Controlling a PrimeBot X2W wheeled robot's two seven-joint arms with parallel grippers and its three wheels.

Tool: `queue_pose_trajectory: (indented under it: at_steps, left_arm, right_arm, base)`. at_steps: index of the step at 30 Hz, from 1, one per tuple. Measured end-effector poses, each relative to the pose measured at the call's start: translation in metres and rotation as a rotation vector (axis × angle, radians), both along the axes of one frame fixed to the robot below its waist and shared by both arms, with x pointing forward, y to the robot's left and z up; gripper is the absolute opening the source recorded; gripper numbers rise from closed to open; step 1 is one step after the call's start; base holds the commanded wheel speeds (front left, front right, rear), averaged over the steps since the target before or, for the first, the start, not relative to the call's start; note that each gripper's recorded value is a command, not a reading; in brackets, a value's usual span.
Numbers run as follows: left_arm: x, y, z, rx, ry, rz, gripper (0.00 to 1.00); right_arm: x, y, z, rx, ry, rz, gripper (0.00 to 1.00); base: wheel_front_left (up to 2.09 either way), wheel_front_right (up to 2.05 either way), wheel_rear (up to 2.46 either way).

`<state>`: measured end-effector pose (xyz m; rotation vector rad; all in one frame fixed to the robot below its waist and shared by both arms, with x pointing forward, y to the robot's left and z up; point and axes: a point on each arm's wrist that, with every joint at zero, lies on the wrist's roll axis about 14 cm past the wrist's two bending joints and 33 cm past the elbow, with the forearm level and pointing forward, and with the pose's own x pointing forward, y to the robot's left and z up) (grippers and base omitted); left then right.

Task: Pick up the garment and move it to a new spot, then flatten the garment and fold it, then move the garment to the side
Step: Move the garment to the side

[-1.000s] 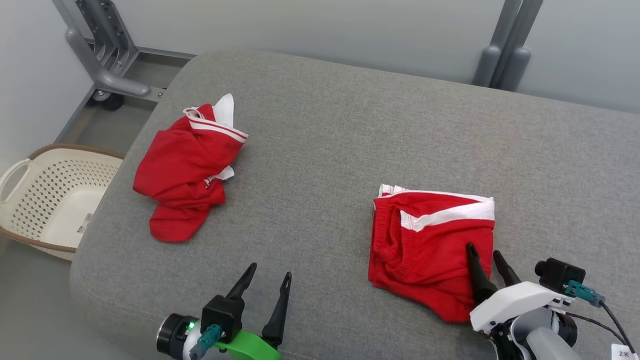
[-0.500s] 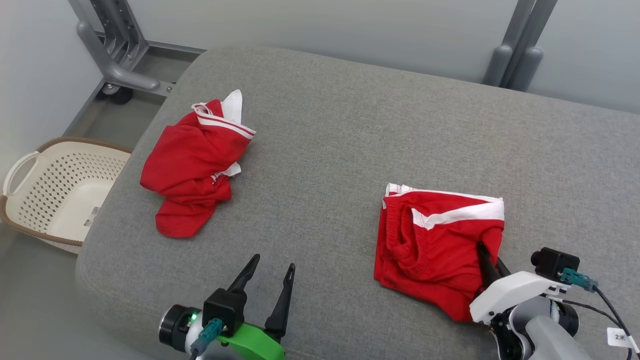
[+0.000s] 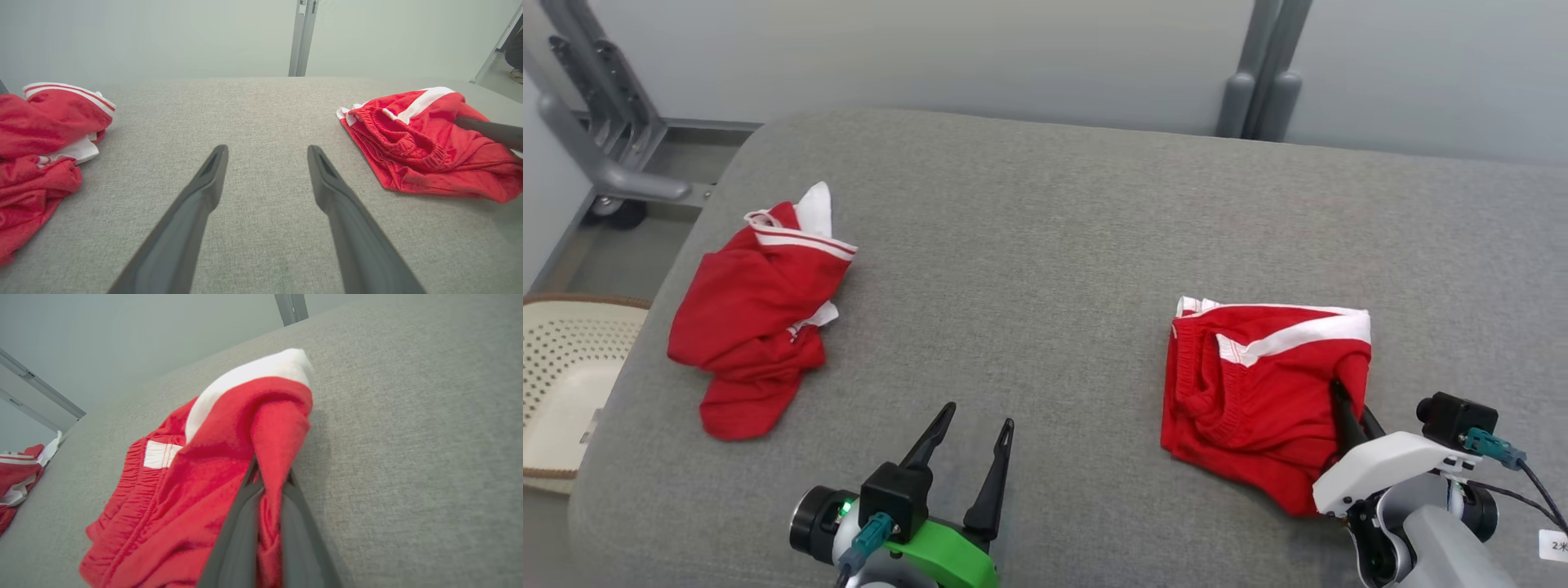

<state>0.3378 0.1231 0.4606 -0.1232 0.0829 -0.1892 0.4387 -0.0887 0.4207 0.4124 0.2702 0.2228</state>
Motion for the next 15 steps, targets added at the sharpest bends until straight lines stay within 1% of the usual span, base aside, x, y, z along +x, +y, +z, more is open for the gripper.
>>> queue_pose_trajectory:
  at_steps: [5, 9, 15]
  left_arm:
    - [0.012, -0.03, 0.011, -0.011, -0.036, -0.095, 1.0]
    - [0.02, -0.055, 0.016, -0.022, -0.051, -0.171, 1.0]
    - [0.03, -0.093, 0.028, -0.066, -0.075, -0.275, 1.0]
  right_arm:
    - [-0.012, -0.039, 0.0, -0.024, 0.0, -0.089, 0.0]
    - [-0.023, -0.069, 0.003, -0.021, -0.007, -0.172, 0.0]
    - [-0.043, -0.103, 0.004, -0.018, -0.005, -0.268, 0.0]
  base:
    - [0.0, 0.0, 0.0]
    - [0.0, 0.0, 0.0]
    - [0.0, 0.0, 0.0]
